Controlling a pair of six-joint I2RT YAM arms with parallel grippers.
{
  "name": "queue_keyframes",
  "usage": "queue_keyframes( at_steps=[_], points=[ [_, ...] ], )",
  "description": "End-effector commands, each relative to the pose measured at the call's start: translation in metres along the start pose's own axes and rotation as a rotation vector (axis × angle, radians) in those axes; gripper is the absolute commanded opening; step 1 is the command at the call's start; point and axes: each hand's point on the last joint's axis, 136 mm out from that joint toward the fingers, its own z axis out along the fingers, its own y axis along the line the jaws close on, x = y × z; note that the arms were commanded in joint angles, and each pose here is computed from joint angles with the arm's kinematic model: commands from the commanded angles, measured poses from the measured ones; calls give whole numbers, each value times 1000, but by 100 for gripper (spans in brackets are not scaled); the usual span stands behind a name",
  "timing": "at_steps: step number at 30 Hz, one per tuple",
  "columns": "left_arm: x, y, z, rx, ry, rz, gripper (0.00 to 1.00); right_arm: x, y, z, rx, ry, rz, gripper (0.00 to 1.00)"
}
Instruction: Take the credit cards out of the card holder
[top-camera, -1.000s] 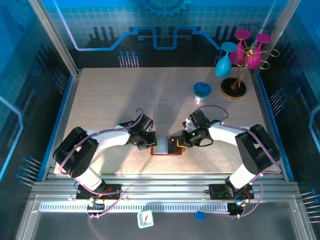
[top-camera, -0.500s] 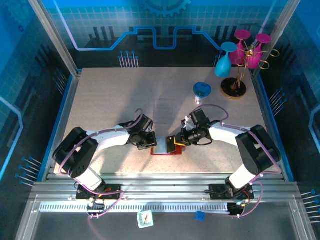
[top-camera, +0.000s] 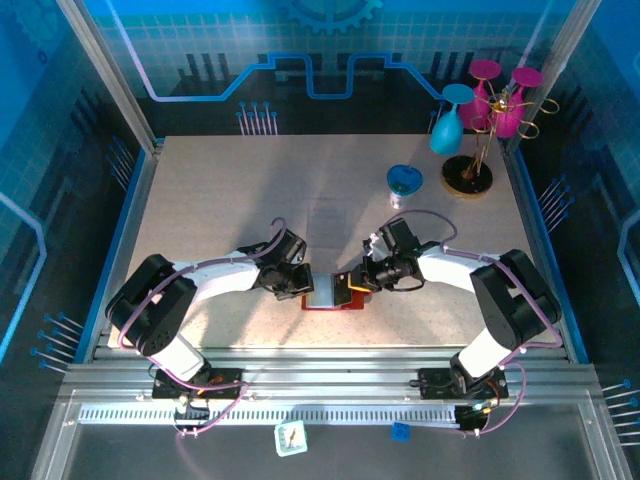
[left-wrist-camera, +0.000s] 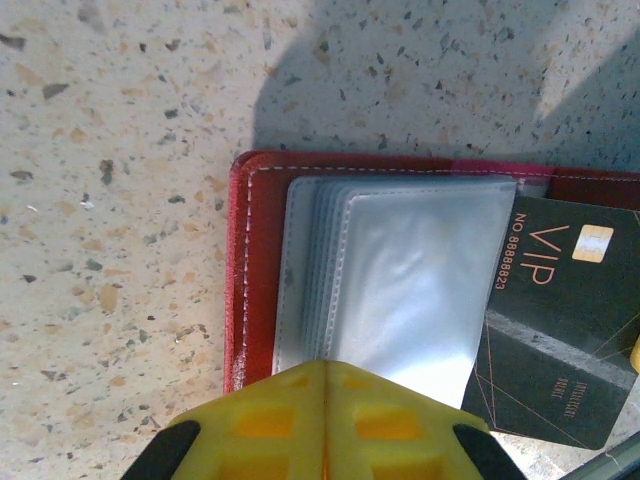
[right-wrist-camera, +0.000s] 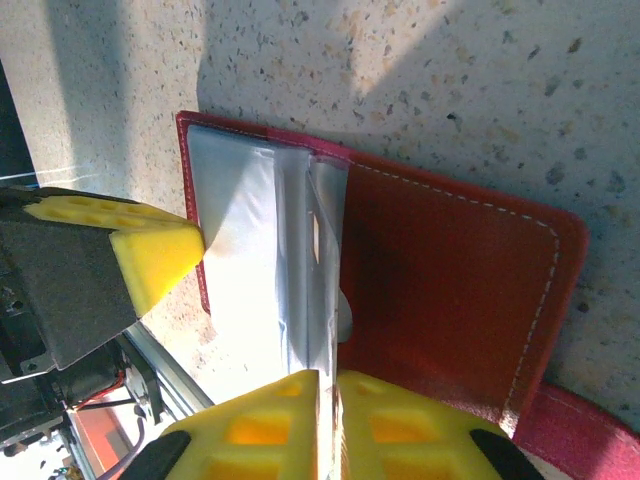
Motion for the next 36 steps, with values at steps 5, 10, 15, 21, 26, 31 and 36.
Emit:
queue_keyframes(
  at_steps=[5, 10, 15, 21, 26, 31, 36],
  points=[
    [5, 13, 0, -29, 9, -17, 7, 3, -5, 5, -5, 21, 26, 12],
    [5, 12, 0, -28, 10, -15, 7, 3, -4, 6, -1, 17, 24, 9],
    [3, 8, -4, -20, -2, -9, 10, 2, -1, 1, 3, 6, 11, 5],
    [-4, -2, -19, -4, -39, 11, 13, 1, 7, -11, 12, -14, -14, 4],
    [-11, -9, -32, 8, -79, 28, 17, -2, 16, -25, 33, -37, -53, 4],
    [-14, -9, -44, -1, -116, 39, 18, -8, 21, -36, 84, -39, -116, 4],
    [-15, 2, -55, -9, -151, 26, 22, -23, 28, -49, 172, -31, -262, 3]
  ],
)
